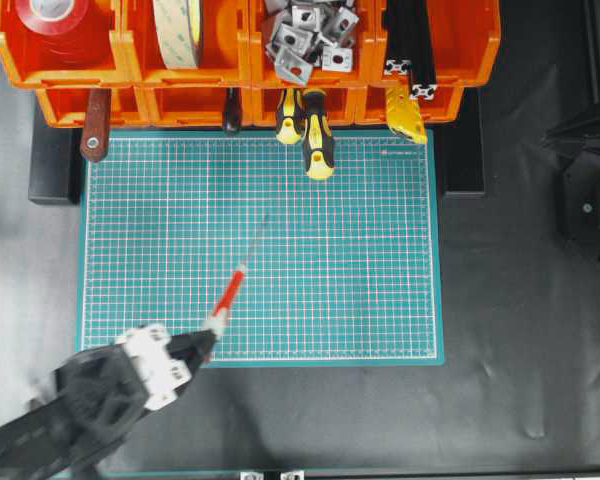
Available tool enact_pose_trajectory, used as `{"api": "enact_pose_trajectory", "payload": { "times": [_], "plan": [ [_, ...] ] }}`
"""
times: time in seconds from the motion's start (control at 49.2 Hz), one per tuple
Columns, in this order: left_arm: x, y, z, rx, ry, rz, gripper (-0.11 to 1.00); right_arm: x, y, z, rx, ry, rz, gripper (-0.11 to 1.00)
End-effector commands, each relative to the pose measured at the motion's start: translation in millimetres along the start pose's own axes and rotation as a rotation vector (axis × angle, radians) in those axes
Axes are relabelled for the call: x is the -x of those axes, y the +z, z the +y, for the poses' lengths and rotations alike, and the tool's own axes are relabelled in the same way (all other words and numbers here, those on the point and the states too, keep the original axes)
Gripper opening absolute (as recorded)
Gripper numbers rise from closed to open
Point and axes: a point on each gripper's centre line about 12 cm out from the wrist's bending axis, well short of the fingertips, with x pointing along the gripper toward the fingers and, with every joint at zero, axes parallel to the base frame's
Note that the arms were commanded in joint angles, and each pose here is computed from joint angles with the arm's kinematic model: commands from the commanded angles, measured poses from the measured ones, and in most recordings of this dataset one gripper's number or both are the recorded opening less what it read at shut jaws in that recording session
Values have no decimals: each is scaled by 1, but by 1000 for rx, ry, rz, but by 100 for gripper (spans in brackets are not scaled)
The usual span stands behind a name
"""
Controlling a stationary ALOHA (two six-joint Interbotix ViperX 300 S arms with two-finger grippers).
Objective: Pick red screwdriver from container rack with left arm.
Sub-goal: 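Swing the held screwdriver over the center of the mat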
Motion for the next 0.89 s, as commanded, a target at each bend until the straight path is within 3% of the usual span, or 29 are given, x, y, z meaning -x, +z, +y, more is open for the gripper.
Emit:
{"api": "enact_pose_trajectory", "payload": {
  "times": [0.0, 0.508, 0.874],
  "plan": [
    [-14, -13, 1, 10, -8, -26, 23, -5, 14, 6, -23, 9, -24, -1],
    [-102, -51, 7, 87, -67, -82, 23, -11, 9, 3, -28, -2, -8, -1],
    [-123, -57, 8, 123, -82, -102, 23, -9, 10, 3, -20, -4, -5, -1]
  ]
}}
